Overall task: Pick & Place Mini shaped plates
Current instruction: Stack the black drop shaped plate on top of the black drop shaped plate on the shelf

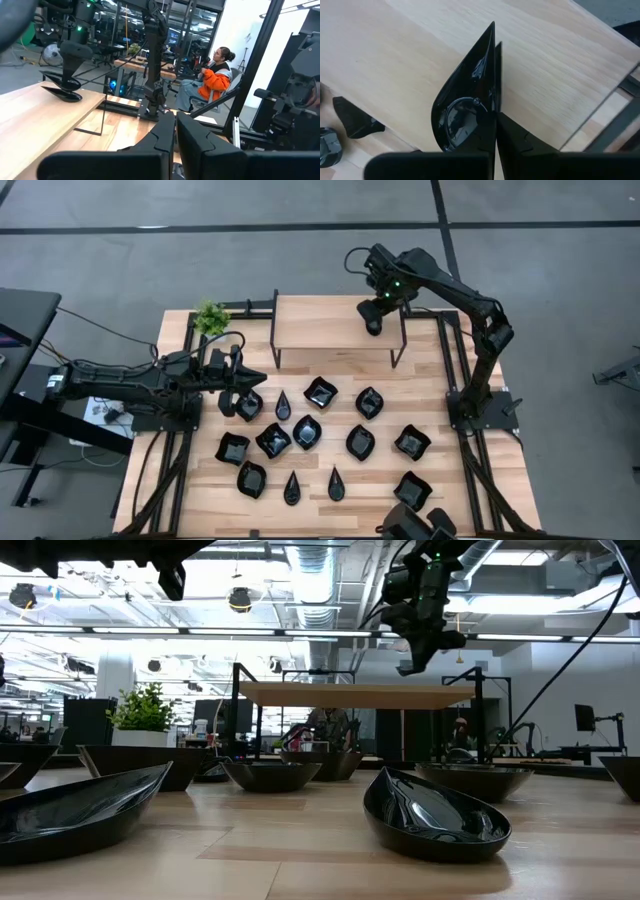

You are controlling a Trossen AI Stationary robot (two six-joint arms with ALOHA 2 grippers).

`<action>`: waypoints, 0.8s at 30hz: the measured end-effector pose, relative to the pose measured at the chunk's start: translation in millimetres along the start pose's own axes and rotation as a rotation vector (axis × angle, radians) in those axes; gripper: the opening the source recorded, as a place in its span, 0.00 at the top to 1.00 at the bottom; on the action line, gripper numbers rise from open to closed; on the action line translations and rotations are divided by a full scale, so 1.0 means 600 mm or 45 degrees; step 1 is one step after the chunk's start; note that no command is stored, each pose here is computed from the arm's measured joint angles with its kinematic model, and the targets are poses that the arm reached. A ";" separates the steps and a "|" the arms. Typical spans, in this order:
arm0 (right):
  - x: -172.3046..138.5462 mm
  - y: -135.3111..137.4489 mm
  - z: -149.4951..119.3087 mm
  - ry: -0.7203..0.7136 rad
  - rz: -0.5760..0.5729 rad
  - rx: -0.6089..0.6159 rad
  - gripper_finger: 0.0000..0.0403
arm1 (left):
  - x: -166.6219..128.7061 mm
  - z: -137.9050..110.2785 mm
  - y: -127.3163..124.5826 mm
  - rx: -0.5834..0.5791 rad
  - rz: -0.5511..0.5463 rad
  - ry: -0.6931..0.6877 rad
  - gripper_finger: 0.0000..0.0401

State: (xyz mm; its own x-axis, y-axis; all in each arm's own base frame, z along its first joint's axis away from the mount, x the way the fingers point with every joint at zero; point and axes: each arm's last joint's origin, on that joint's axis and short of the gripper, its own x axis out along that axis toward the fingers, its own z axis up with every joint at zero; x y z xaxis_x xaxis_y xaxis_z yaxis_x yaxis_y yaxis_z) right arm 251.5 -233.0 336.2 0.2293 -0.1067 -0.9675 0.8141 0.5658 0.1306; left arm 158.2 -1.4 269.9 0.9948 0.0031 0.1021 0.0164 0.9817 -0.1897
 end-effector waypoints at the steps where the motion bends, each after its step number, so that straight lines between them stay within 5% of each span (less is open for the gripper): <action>1: 0.000 0.000 0.000 0.001 -0.001 0.001 1.00 | 0.000 0.000 0.000 -0.002 0.000 0.000 0.95; 24: 0.027 0.000 -0.005 0.036 -0.033 0.010 0.94 | 0.000 0.001 0.000 -0.011 -0.002 -0.006 0.95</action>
State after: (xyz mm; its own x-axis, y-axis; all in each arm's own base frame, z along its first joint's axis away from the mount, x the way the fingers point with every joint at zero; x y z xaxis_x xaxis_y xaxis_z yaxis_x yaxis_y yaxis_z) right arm 253.7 -231.9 319.8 0.1930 -0.0980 -0.9763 0.8236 0.5570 0.1069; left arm 158.2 -1.4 270.4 0.9943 0.0027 0.1070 0.0186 0.9800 -0.1981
